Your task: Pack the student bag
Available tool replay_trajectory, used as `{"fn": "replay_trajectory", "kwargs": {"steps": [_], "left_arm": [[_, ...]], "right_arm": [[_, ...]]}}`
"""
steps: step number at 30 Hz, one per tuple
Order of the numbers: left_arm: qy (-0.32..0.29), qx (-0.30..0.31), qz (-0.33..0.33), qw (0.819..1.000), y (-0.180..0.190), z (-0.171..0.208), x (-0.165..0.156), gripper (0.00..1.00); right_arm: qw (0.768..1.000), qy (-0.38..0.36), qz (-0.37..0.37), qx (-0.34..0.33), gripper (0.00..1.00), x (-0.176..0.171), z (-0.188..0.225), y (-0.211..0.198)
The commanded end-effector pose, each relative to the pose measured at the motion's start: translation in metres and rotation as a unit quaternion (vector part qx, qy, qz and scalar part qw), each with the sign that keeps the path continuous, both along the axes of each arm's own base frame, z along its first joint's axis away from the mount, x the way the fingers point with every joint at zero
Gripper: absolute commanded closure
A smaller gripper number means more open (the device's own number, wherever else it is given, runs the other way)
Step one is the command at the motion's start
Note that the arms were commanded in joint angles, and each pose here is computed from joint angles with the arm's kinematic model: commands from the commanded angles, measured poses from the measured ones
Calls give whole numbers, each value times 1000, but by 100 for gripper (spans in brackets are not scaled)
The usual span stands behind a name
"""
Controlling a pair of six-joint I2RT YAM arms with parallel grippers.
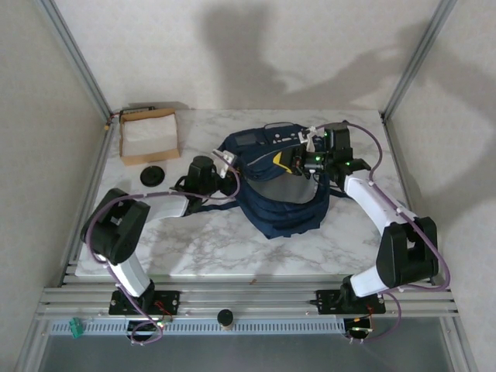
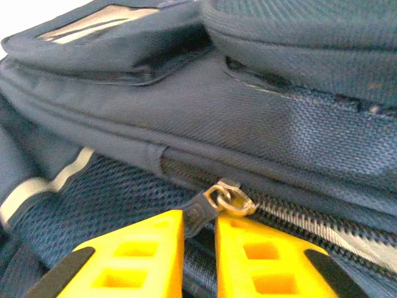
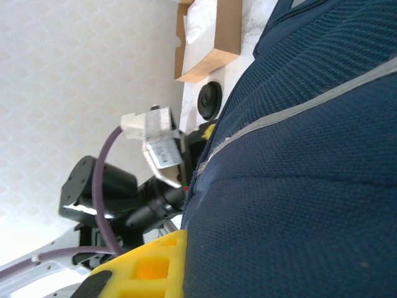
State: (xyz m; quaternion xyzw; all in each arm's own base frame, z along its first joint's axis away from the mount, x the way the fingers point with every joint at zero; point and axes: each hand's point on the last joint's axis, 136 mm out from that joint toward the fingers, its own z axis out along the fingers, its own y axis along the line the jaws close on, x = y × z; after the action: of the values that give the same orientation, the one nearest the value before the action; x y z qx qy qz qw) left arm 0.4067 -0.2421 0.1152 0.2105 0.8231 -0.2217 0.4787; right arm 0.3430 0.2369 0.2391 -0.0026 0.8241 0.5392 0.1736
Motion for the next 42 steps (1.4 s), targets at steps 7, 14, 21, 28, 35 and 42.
{"fn": "replay_trajectory", "kwargs": {"steps": [7,14,21,28,35,42], "left_arm": [[59,-114,106,986,41,46,-44,61],[69,-140,239,958,98,71,-72,42],[80,-174,219,957,91,78,-85,35],[92,-194,173,961,59,83,-84,30],[102,-185,124,969,20,85,-85,26],[100,-167,107,975,1,87,-81,20]], "right_arm": [[991,-103,-14,-89,53,-1,17,-17],[977,-103,-46,-181,32,-26,11,-50],[976,-72,-38,-201,25,-49,-8,-58],[982,29,-6,-186,12,-86,-60,-48],[947,120,-79,-288,1,-117,-121,-93],[937,99,-171,-288,1,-124,-74,-121]]}}
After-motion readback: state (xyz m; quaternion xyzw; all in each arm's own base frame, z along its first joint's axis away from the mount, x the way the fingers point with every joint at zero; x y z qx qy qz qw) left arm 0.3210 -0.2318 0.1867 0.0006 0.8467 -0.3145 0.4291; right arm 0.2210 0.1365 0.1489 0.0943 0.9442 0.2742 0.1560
